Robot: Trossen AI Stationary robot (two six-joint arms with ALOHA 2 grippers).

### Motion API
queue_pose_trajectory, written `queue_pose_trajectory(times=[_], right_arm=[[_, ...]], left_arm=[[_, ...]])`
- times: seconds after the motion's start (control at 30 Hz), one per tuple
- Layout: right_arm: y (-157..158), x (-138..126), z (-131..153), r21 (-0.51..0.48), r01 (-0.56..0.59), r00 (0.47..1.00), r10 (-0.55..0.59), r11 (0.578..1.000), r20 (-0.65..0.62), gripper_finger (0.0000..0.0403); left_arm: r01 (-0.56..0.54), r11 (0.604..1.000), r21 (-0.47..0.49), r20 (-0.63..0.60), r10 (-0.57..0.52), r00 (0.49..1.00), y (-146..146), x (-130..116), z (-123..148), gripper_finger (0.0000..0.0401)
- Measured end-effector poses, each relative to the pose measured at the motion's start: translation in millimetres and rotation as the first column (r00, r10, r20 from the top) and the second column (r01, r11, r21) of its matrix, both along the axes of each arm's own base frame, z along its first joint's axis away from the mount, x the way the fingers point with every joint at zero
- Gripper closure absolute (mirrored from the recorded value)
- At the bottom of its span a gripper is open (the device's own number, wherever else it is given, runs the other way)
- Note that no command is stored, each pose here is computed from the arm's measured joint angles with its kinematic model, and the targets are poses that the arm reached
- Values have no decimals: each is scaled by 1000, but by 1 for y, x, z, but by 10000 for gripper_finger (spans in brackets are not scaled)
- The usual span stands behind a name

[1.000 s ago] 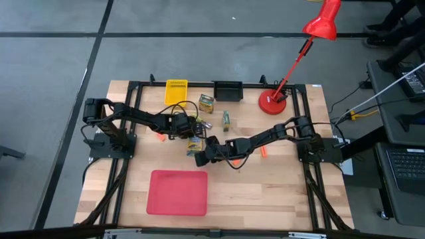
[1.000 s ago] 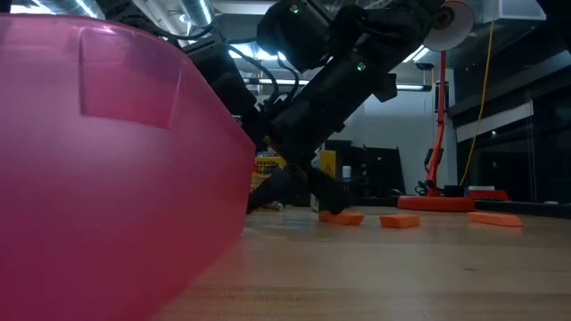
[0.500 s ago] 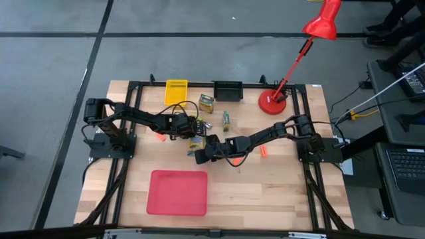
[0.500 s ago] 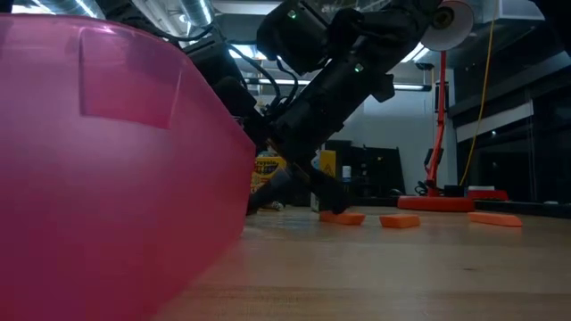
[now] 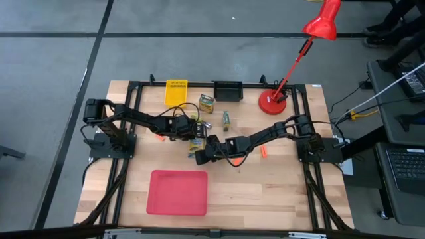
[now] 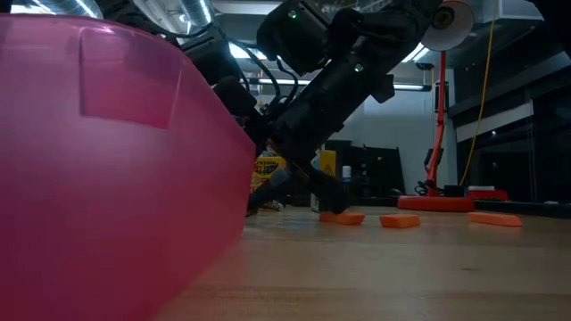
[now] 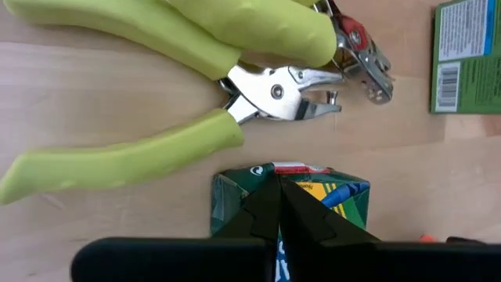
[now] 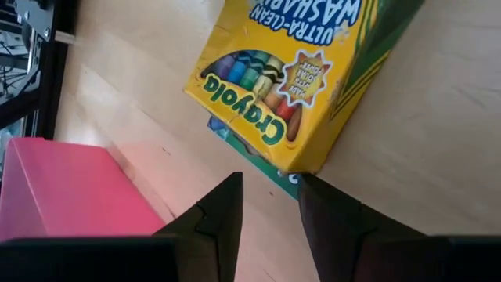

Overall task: Pick & Place School Supplies
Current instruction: Put the yellow crayon box into the red bin

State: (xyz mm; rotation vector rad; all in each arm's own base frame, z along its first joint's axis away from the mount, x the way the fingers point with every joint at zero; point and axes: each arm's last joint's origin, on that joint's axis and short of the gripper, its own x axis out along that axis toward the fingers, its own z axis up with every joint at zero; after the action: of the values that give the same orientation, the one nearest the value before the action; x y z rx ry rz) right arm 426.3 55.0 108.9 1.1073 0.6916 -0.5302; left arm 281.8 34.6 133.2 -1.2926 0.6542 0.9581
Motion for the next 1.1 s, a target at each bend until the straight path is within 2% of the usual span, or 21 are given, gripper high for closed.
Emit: queue_pose_trajectory(times=[0.3, 0.57, 0.67, 0.77, 0.83, 0.9, 1.0, 1.1], right_arm=[[7, -8, 10, -51, -17, 1000, 15, 999, -27, 275], [24, -10, 26, -76, -31, 999, 33, 997, 24, 275], [29, -11, 29, -81, -47, 998, 50, 996, 35, 275], [37, -13, 34, -94, -75, 996, 80, 993, 43, 275], [45, -17, 36, -103, -96, 995, 99, 990, 32, 275], [53, -20, 35, -106, -127, 991, 130, 986, 18, 275], [67, -26, 34, -101, -162, 987, 163, 982, -5, 275], [82, -31, 34, -97, -177, 984, 178, 979, -2, 275]], left_arm=[[38, 999, 23, -22, -37, 999, -6, -2, 2, 398], [117, 987, 109, 34, -121, 992, -2, -11, 31, 397], [189, 969, 162, 64, -201, 977, -4, -15, 46, 392], [314, 929, 195, 51, -329, 943, -11, -22, 59, 375], [373, 911, 178, 31, -384, 923, -18, -30, 64, 359], [377, 918, 126, -15, -378, 926, -23, -41, 66, 341], [292, 956, 30, -52, -290, 956, -30, -49, 64, 315], [168, 984, -52, 0, -168, 986, -33, -45, 61, 295]])
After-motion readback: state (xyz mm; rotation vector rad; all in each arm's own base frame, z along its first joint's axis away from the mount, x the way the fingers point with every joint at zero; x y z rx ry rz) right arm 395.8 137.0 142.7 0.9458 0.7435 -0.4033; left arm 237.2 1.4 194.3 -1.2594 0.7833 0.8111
